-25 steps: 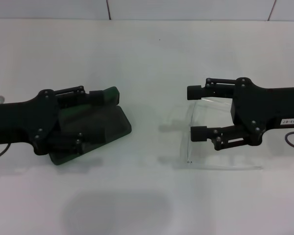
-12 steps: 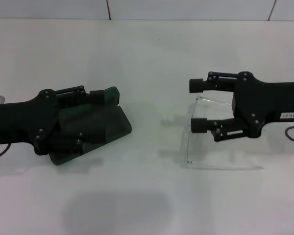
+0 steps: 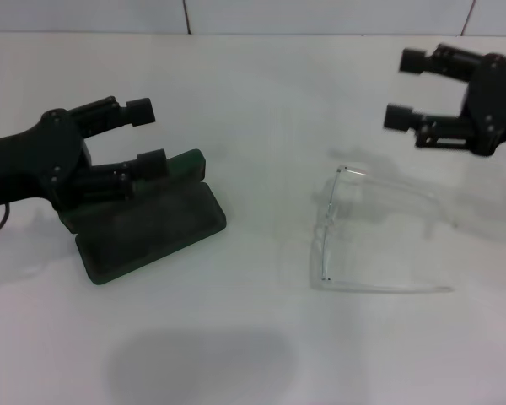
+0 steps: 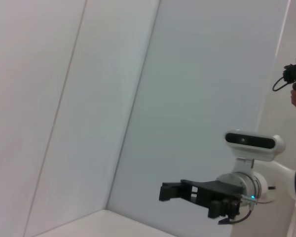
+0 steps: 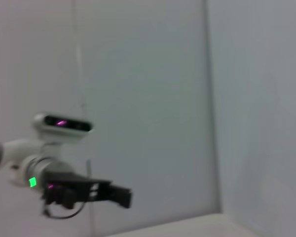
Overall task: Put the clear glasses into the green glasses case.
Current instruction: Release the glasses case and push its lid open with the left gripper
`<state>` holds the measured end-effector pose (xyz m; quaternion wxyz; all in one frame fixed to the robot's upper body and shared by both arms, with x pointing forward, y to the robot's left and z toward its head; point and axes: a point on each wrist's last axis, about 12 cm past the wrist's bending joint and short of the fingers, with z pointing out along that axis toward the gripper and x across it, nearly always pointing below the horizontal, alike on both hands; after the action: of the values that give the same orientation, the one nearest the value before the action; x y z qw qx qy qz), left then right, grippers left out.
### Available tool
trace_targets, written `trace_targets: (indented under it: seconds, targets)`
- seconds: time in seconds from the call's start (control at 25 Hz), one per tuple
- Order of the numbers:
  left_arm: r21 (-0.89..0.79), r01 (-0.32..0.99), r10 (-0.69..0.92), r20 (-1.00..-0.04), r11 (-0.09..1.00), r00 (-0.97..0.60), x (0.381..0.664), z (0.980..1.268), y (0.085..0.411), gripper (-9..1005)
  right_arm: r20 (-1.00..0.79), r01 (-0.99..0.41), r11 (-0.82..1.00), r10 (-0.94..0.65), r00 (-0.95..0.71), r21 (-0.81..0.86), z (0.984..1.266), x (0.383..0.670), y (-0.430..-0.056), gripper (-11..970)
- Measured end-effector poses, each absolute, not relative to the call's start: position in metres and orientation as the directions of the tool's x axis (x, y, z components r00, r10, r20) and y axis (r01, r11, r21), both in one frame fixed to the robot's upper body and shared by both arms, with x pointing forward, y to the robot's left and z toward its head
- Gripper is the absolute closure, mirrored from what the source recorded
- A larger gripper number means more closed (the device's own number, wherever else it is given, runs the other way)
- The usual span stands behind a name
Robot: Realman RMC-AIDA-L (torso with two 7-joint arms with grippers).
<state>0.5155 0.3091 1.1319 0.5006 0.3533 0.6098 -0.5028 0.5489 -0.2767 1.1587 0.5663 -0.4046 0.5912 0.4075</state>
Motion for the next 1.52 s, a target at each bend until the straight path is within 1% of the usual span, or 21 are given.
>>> trace_targets:
  seconds: [0.12,0.2,0.32,0.52,0.6,0.68,0.72,0.88,1.04,1.2,1.52]
  targets:
    - [-0.266,0.928,-0.072,-0.964,0.26,-0.256,0.518,1.134,0.31,110,-1.0,-0.923,0.384,-0.001,-0.016,0.015,1.161,0.551,-0.284,116]
    - [-0.289,0.915,-0.057,-0.957,0.281,-0.285,0.524,1.141,0.311,110,-1.0,-0.913,0.408,0.0,-0.015,0.013,1.161,0.554,-0.286,116]
    - [-0.325,0.885,0.009,-0.938,0.333,-0.348,0.534,1.158,0.312,111,-1.0,-0.896,0.444,-0.012,-0.01,0.003,1.162,0.56,-0.287,116]
    - [-0.297,0.838,0.146,-0.905,0.458,-0.4,0.547,1.189,0.308,112,-0.999,-0.871,0.491,-0.039,0.002,-0.021,1.162,0.566,-0.292,116]
    - [-0.293,0.818,0.189,-0.883,0.494,-0.43,0.551,1.197,0.306,181,-0.999,-0.864,0.503,-0.046,0.003,-0.025,1.162,0.568,-0.295,116]
    - [-0.296,0.785,0.253,-0.835,0.544,-0.489,0.557,1.201,0.301,250,-0.999,-0.858,0.513,-0.052,0.001,-0.027,1.162,0.568,-0.297,116]
    - [-0.292,0.773,0.282,-0.812,0.562,-0.512,0.56,1.2,0.299,284,-0.999,-0.856,0.517,-0.054,-0.001,-0.027,1.162,0.568,-0.299,116]
    - [-0.27,0.735,0.413,-0.684,0.622,-0.601,0.571,1.192,0.281,279,-0.999,-0.845,0.534,-0.052,-0.013,-0.017,1.159,0.568,-0.303,116]
    - [-0.217,0.73,0.513,-0.583,0.649,-0.63,0.577,1.184,0.263,281,-0.999,-0.838,0.545,-0.049,-0.021,-0.009,1.157,0.566,-0.306,116]
    - [-0.18,0.735,0.55,-0.555,0.653,-0.624,0.581,1.182,0.254,288,-0.998,-0.834,0.552,-0.047,-0.031,0.0,1.154,0.565,-0.307,116]
    - [-0.112,0.729,0.593,-0.504,0.675,-0.627,0.587,1.181,0.255,292,-0.999,-0.833,0.553,-0.047,-0.027,-0.003,1.151,0.564,-0.306,116]
